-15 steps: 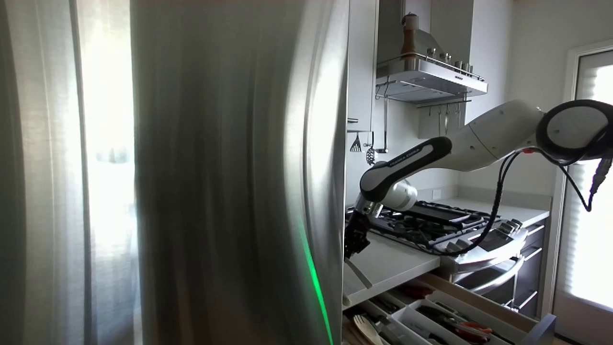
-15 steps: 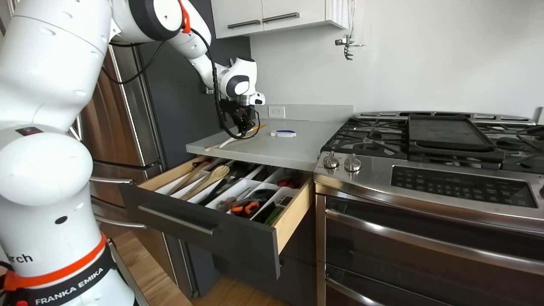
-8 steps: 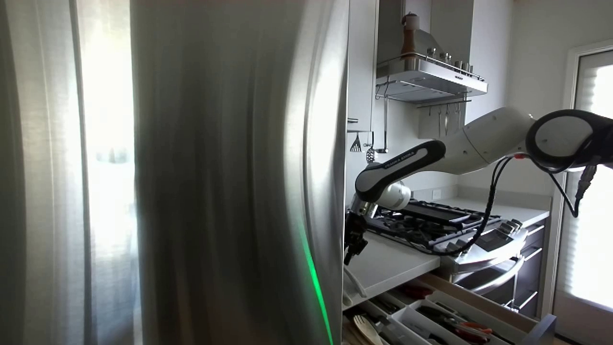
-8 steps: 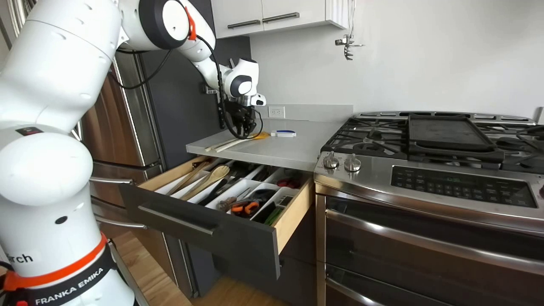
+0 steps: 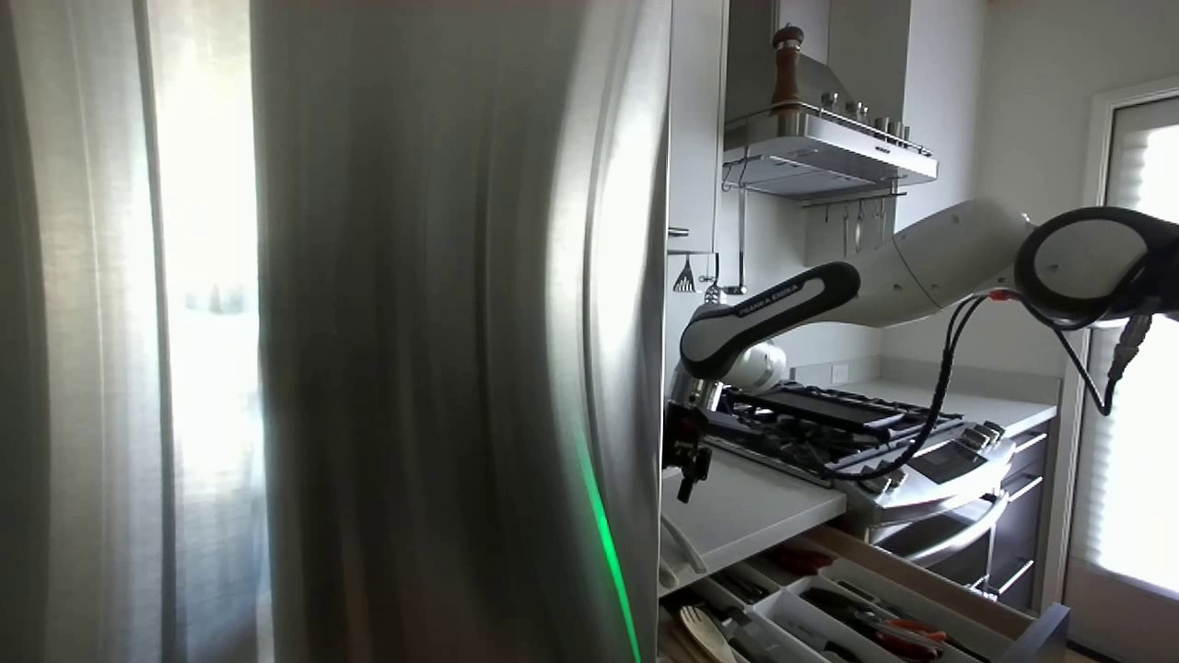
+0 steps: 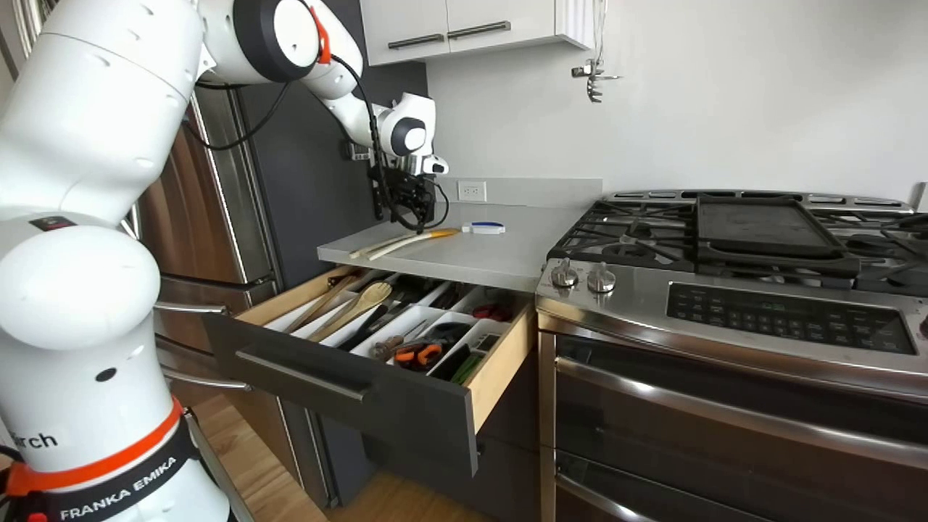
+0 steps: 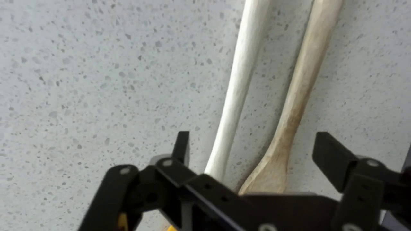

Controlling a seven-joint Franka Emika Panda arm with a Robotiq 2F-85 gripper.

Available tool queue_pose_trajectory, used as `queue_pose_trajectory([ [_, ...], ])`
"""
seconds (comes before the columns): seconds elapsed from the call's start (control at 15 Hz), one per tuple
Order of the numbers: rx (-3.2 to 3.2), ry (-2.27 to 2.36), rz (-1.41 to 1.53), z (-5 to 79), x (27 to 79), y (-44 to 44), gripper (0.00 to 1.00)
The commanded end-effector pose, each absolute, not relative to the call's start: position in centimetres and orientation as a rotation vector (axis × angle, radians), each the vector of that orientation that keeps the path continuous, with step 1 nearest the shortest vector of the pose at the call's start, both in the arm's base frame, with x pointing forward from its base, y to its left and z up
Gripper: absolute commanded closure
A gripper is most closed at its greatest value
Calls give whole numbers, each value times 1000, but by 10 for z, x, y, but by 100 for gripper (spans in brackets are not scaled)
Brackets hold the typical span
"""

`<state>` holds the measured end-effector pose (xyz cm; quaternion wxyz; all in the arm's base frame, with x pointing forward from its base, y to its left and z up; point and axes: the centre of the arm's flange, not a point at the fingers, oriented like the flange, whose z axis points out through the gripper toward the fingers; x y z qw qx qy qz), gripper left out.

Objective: Remove the white cooking stick from the open drawer and put it on the cupboard

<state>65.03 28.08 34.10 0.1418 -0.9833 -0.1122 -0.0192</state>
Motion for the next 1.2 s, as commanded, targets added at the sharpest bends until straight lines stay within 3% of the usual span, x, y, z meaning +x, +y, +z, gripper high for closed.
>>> queue_pose_trajectory([
  [0.0, -2973, -460, 62, 378, 594, 288, 0],
  [0.4, -3126, -669, 82, 414, 496, 250, 0],
  [1.0, -2975, -937, -303, 441, 405, 178, 0],
  [1.07, -3049, -842, -214, 449, 457, 213, 0],
  [1.13, -3028, -882, -253, 449, 448, 206, 0],
])
